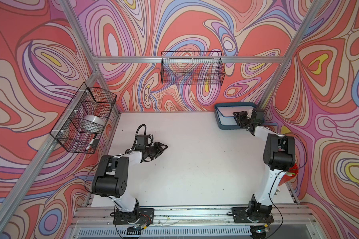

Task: Put the whiteboard into the storage box
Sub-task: Place the whiteboard in the storage box, then reset both arms

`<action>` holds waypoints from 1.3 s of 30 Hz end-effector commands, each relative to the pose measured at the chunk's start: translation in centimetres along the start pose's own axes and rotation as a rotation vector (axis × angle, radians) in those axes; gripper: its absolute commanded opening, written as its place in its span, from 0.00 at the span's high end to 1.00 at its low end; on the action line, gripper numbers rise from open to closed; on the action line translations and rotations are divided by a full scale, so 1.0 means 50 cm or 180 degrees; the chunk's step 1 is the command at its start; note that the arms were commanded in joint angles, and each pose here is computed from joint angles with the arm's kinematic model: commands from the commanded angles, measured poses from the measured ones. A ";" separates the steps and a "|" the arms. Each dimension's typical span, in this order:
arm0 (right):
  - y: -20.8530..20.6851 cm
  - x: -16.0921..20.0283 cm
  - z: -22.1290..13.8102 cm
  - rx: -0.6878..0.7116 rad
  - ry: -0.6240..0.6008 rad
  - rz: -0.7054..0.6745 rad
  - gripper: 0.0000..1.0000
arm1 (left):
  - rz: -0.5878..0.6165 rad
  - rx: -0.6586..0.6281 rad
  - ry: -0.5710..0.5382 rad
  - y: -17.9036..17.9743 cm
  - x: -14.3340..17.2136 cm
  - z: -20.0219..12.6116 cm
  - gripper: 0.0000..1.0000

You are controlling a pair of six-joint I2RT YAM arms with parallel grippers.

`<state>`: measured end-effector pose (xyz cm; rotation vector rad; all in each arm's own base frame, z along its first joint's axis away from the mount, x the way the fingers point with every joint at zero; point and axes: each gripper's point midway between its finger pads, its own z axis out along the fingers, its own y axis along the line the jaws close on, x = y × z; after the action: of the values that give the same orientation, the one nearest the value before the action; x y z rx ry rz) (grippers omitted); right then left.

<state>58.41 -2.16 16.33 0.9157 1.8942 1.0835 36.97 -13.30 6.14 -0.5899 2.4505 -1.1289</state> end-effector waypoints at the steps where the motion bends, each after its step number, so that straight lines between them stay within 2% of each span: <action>1: 0.061 0.010 -0.031 -0.0182 0.0030 -0.0222 0.59 | 0.0105 0.0019 -0.0053 -0.020 -0.012 -0.007 0.52; 14: 0.136 0.032 -0.104 -0.0303 0.0100 -0.0523 0.59 | 0.0110 -0.0018 -0.0107 -0.010 -0.006 -0.014 0.52; 20: 0.130 0.056 -0.163 -0.0100 -0.0033 -0.1032 0.59 | 0.0244 -0.0041 -0.0255 -0.022 -0.022 -0.030 0.52; 28: 0.094 0.088 -0.216 0.0436 -0.0274 -0.1770 0.59 | 0.0660 -0.0161 -0.1019 -0.072 -0.086 -0.130 0.51; 32: 0.107 0.098 -0.257 0.0631 -0.0652 -0.2292 0.59 | 0.0930 -0.0363 -0.1496 -0.093 -0.113 -0.208 0.50; 36: 0.095 0.093 -0.300 0.0590 -0.1150 -0.2634 0.56 | 0.1066 -0.0747 -0.1990 -0.074 -0.131 -0.283 0.48; 37: 0.084 0.093 -0.302 0.0604 -0.1210 -0.2712 0.56 | 0.1059 -0.0857 -0.2082 -0.063 -0.134 -0.297 0.43; 39: 0.055 0.097 -0.297 0.0654 -0.1279 -0.2880 0.56 | 0.1009 -0.1134 -0.2274 -0.034 -0.139 -0.329 0.22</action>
<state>43.61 -0.44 22.73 0.3107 1.8638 0.3222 36.49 -4.58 20.94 -0.4557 1.9677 -0.5437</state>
